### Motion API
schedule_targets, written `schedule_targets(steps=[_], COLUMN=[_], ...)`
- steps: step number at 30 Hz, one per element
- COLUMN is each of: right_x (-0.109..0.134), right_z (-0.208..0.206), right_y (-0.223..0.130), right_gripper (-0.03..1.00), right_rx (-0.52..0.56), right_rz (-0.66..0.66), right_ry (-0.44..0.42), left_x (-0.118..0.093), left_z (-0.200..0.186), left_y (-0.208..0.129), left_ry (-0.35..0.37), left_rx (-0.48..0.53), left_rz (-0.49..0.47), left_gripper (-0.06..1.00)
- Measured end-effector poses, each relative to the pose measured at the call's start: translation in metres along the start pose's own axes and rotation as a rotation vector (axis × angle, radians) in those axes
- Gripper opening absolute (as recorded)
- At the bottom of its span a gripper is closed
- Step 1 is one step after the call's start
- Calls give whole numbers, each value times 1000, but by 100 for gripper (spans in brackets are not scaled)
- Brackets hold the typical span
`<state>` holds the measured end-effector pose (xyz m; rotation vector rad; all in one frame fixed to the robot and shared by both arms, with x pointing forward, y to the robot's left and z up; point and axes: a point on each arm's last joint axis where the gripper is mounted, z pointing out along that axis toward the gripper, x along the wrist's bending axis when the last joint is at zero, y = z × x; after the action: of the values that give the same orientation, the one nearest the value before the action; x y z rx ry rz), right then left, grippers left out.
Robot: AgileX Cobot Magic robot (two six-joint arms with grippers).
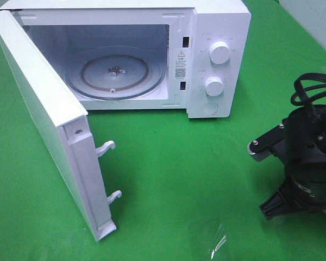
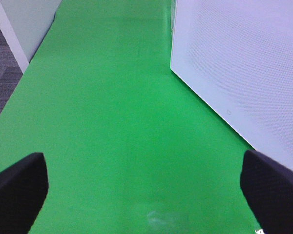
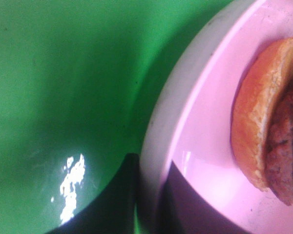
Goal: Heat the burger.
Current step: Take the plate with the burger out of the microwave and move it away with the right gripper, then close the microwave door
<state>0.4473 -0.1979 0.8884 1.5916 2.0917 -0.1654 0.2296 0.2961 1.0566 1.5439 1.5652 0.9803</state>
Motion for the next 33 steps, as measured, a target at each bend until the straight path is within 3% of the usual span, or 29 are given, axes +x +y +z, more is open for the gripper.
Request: schedule_targets(steps=[3,7,8,11,12,15,17,20,21,22,23,25,28,31,33], right_x=[-3,-6,-5,-5,-4,-3,-6,-8,-10,-10,-11,-12,-18,-19,-26], right_z=[7,7,7,7,7,5,-5,-13,-25,-25,-37,-43,-65,-70,-87], right_y=[0,0,1,1,2,4,10,13,17,17,19,20,21,20,16], right_gripper=[10,15,21,25,35,38,46,47,47,47,49,50,59,63,76], right_rx=[20,20,17,15,8,5,-25,-49,-88,-88,-141,-166,-252,-271,-321], right_rz=[84,103,102,102,107,115,136,143,151,151,137,123,98,83,48], right_ry=[-10,-28,-26,-21,-5,3,38,68,122,122,189,219,312,331,377], left_x=[0,0,0,0,0,0,0,0,0,0,0,0,0,0,0], left_z=[0,0,0,0,0,0,0,0,0,0,0,0,0,0,0], left_y=[0,0,0,0,0,0,0,0,0,0,0,0,0,0,0], left_ry=[1,1,1,1,1,1,1,1,1,1,1,1,1,1,1], left_rx=[0,0,0,0,0,0,0,0,0,0,0,0,0,0,0], left_rz=[0,0,0,0,0,0,0,0,0,0,0,0,0,0,0], left_gripper=[99,99,99,99,99,99,99,99,99,99,99,99,99,99,99])
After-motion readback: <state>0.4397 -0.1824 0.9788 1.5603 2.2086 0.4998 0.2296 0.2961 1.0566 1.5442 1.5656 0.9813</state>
